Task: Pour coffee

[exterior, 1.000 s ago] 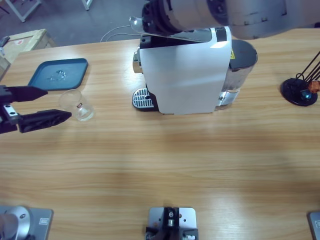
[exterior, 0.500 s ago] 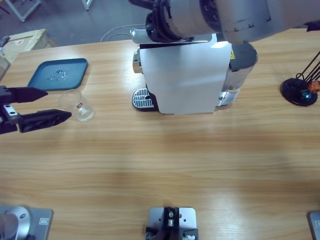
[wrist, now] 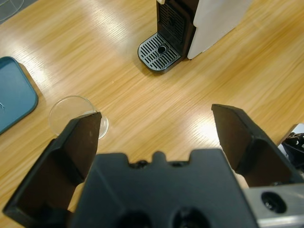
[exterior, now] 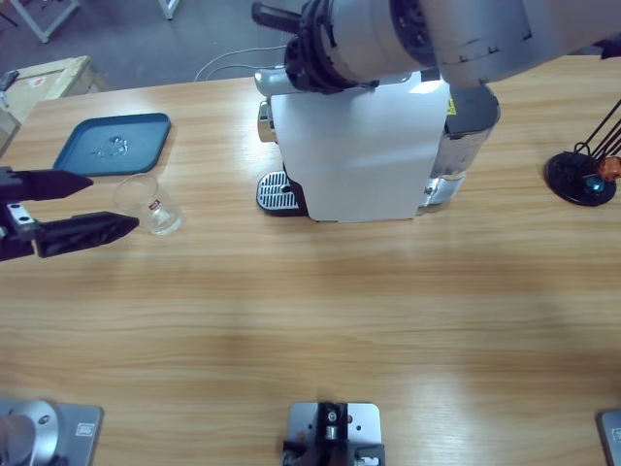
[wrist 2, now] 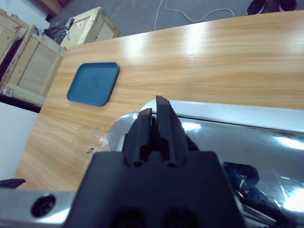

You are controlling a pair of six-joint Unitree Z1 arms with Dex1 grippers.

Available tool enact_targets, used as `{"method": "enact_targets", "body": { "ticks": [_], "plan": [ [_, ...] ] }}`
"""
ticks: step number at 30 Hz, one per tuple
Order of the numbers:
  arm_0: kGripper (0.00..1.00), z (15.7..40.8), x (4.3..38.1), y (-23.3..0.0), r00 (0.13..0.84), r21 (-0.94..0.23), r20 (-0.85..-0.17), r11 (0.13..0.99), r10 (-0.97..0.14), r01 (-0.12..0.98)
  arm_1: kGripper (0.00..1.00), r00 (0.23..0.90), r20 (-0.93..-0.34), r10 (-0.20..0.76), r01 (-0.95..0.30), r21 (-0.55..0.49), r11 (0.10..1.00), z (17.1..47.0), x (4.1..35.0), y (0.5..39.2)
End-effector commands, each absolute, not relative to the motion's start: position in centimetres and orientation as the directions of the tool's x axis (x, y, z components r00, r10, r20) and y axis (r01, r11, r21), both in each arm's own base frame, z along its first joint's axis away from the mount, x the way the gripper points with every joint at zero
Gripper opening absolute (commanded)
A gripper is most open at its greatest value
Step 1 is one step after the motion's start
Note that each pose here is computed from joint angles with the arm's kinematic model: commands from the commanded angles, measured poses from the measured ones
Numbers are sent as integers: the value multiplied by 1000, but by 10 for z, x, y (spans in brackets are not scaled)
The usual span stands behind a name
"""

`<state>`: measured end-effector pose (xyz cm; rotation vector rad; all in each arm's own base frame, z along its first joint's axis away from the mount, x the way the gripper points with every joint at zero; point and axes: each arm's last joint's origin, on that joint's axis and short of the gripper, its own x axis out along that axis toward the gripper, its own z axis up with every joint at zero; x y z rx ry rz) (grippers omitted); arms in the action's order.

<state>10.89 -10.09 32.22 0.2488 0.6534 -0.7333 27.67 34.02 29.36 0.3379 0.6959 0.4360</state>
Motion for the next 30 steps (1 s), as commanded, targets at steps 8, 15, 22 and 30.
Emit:
{"method": "enact_targets", "body": {
  "ticks": [8, 15, 22, 30],
  "plan": [
    [991, 306, 102, -77, 699, -64, -649, 937, -300, 343, 1000, 649, -464, 603, -623, 132, 771, 396, 161, 209],
    [991, 252, 110, -84, 615, -90, -771, 984, -165, 151, 1000, 619, -573, 537, -606, 86, 791, 332, 83, 101],
    [991, 213, 121, -96, 685, -45, -714, 985, -148, 166, 1000, 631, -606, 483, -565, 67, 822, 323, 74, 84],
    [991, 190, 151, -120, 721, 84, -692, 989, -30, 122, 1000, 630, -629, 455, -554, 46, 831, 320, 71, 79]
  ]
}}
